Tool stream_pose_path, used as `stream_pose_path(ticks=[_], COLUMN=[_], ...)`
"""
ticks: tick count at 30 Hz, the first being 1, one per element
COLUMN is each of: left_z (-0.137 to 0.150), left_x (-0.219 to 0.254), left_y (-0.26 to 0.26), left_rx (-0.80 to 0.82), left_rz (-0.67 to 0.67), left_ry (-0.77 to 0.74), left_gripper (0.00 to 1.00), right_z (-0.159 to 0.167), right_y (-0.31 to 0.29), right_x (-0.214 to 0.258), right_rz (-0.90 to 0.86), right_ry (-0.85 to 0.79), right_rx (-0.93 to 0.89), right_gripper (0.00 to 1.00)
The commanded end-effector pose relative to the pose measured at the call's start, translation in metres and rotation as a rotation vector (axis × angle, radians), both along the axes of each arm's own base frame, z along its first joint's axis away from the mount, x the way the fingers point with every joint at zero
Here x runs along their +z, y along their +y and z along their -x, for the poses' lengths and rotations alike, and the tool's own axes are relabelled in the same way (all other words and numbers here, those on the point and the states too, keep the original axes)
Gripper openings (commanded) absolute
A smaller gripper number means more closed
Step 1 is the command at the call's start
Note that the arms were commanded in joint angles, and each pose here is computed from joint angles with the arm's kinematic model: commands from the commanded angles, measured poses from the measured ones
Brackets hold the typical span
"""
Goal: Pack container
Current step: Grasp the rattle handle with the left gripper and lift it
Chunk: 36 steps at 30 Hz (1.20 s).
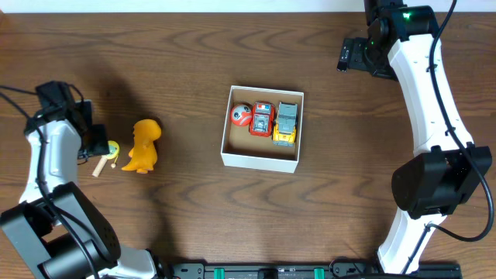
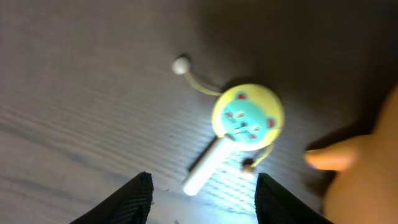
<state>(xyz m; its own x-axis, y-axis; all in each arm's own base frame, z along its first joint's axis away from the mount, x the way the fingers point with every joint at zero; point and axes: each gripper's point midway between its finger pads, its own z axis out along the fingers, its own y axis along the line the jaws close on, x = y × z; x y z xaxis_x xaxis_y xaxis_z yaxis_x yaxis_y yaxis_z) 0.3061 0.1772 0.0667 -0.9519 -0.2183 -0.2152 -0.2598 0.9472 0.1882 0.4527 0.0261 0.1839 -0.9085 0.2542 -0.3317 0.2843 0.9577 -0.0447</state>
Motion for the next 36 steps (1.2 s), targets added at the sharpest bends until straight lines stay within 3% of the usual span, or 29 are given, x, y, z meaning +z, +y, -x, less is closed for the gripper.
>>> stream_pose_path(ticks=[1, 13, 21, 28, 36], left_z=[0.014, 0.027, 0.023, 0.022, 0.024], left_x=[-0.020, -0.062, -0.078, -0.087, -0.088], left_y=[0.010, 0.010, 0.001, -0.009, -0.010], left_rx=[0.014, 0.036, 0.027, 0.021, 0.021], left_rz=[0.013, 0.081, 0.149, 0.207, 0.212], left_ry=[0.067, 0.173, 0.168, 0.170, 0.178], left_gripper=[0.55, 0.54, 0.53, 0.34, 0.22], right_z=[0.001, -0.001, 0.000, 0.000, 0.000], right_y=[0.001, 0.000, 0.000, 0.000, 0.000], right_x=[-0.005, -0.005, -0.005, -0.005, -0.005], right_rz=[0.009, 0.009, 0.009, 0.008, 0.009], right_ry=[0.016, 0.011, 0.012, 0.012, 0.012], right_rx=[0.014, 0.013, 0.013, 0.013, 0.013], right_gripper=[0.99, 0.99, 0.99, 0.99, 0.99])
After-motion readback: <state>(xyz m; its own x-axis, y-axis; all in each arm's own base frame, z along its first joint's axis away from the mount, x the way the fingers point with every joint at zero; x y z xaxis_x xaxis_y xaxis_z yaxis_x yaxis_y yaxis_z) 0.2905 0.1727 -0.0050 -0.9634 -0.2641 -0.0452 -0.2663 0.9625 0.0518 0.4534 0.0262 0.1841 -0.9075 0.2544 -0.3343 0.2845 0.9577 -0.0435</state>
